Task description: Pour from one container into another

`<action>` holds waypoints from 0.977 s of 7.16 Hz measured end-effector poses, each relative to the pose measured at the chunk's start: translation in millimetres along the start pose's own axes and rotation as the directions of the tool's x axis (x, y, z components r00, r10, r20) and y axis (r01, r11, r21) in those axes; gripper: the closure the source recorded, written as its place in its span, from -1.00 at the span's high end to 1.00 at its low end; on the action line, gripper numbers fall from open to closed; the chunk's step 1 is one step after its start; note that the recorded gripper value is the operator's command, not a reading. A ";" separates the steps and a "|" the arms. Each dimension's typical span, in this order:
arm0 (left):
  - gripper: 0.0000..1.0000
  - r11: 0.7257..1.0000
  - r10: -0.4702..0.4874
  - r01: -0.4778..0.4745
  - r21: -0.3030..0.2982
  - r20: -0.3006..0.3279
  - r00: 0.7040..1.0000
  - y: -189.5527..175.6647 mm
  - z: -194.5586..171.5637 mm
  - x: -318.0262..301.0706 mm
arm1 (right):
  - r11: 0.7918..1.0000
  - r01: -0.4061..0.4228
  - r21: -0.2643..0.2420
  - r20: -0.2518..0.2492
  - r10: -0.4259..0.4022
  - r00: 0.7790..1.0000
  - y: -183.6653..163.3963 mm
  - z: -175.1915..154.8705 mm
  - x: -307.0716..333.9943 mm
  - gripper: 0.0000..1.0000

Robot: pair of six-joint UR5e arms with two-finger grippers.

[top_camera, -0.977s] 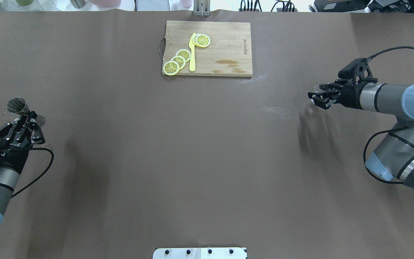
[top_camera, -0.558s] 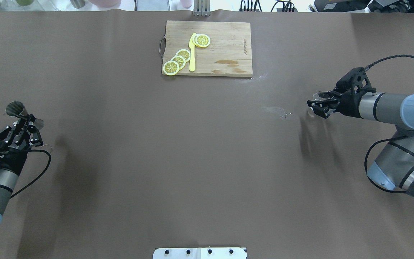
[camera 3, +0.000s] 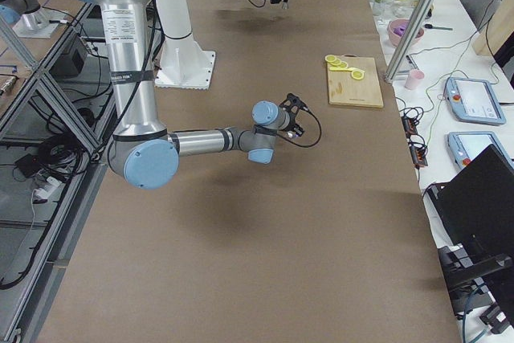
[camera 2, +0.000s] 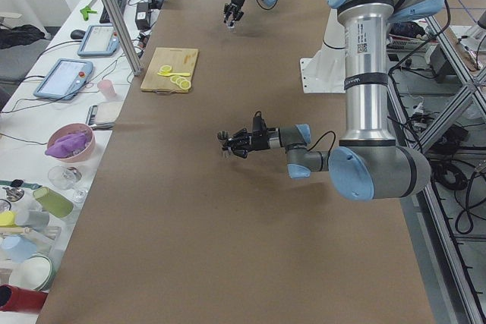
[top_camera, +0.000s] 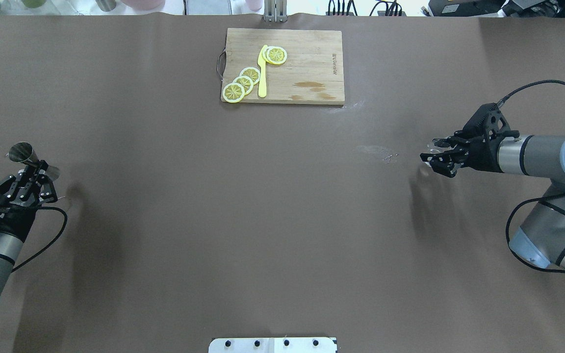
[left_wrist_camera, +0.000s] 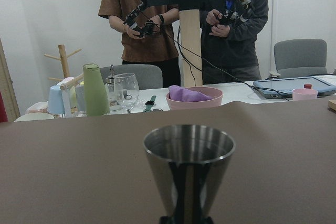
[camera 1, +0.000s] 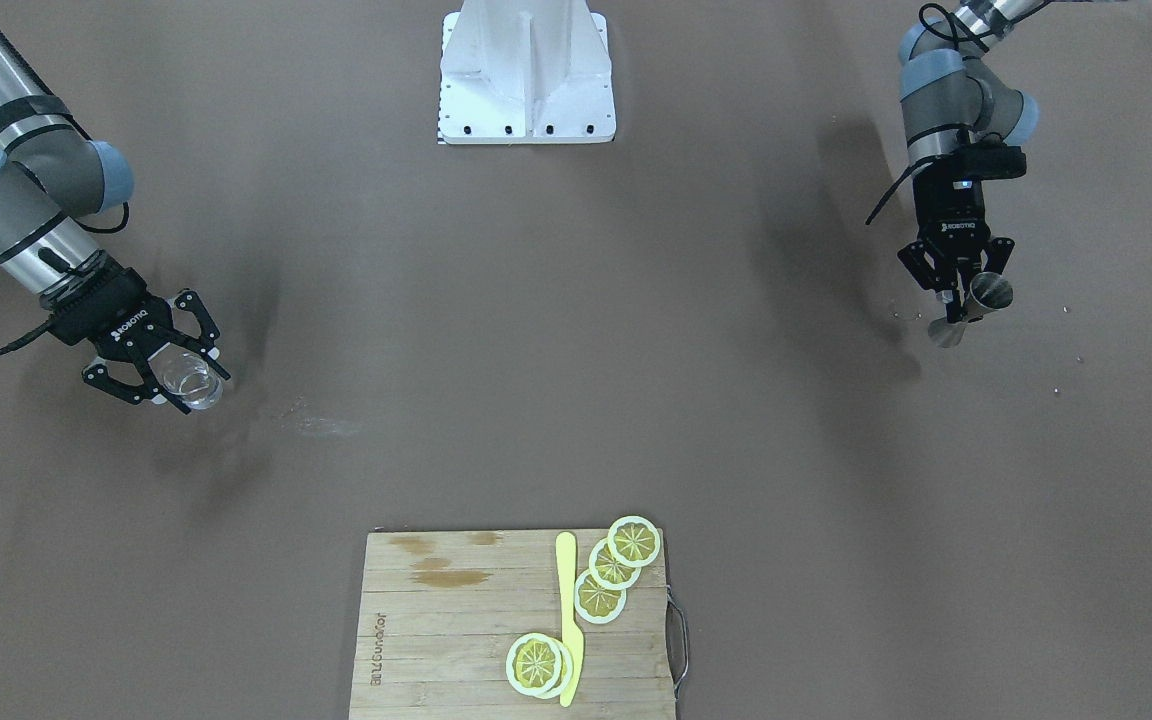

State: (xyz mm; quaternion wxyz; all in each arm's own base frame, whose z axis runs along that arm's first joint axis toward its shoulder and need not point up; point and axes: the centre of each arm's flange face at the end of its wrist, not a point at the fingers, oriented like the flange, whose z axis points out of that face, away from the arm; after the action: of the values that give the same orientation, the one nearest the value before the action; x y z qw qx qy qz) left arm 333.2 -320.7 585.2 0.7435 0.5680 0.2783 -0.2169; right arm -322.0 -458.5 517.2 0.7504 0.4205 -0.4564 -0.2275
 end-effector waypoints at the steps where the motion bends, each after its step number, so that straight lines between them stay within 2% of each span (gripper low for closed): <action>1: -1.00 1.000 0.002 -0.002 -0.002 -0.001 1.000 4.6 0.5 -3.2 | 1.000 0.010 -0.005 0.005 -0.010 1.000 7.5 -2.1 -1.1 -1.00; 7: -1.00 0.999 -0.028 0.028 -0.021 0.002 1.000 25.5 0.3 -10.2 | 1.000 0.025 -0.001 -0.003 -0.025 1.000 20.8 -1.8 -2.4 -1.00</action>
State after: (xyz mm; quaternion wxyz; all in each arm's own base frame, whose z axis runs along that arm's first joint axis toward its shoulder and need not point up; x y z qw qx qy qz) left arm 341.9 -314.3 610.4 0.7463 0.5562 0.2881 -0.2249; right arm -322.5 -444.8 533.0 0.7483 0.4262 -0.4499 -0.2366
